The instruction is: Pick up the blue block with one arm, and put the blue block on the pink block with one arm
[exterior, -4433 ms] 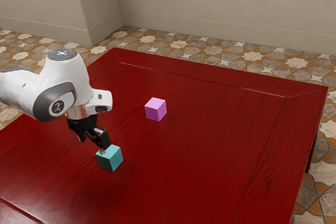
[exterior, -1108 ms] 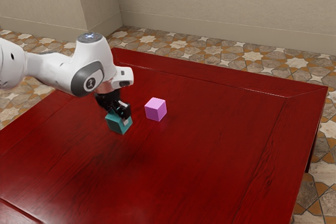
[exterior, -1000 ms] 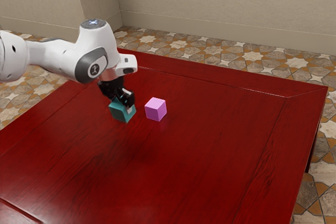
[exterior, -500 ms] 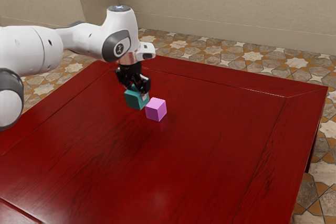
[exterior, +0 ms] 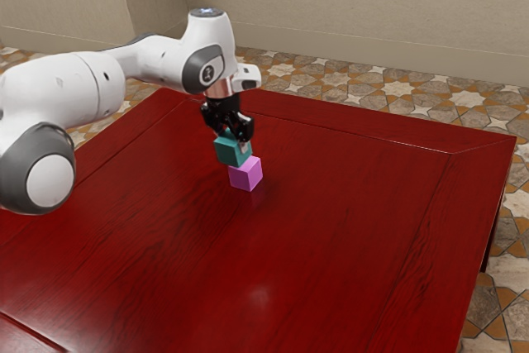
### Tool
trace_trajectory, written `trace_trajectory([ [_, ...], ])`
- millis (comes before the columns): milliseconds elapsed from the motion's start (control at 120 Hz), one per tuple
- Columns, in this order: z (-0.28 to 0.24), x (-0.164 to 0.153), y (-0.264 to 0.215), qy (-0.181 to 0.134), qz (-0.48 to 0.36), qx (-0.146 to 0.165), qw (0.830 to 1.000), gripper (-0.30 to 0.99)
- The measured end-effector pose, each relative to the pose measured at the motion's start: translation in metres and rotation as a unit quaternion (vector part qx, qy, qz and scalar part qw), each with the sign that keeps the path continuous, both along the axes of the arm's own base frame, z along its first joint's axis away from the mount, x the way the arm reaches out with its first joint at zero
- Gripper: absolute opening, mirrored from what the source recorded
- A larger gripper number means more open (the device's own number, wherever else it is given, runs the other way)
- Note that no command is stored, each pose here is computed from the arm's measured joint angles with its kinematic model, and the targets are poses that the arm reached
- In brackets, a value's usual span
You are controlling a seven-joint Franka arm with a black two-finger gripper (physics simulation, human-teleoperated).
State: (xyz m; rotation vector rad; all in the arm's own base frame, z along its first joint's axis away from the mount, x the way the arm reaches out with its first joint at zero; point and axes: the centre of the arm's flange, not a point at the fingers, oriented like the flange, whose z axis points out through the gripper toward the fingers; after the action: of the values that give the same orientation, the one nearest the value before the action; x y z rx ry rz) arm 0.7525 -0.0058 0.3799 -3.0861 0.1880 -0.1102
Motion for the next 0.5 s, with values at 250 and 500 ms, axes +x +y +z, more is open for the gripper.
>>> trace_trajectory([
  [250,-0.003,0.008,0.0,-0.001,-0.002,-0.001,1.0,0.35],
  [500,-0.011,0.021,0.002,-0.006,-0.005,-0.003,1.0,0.35],
])
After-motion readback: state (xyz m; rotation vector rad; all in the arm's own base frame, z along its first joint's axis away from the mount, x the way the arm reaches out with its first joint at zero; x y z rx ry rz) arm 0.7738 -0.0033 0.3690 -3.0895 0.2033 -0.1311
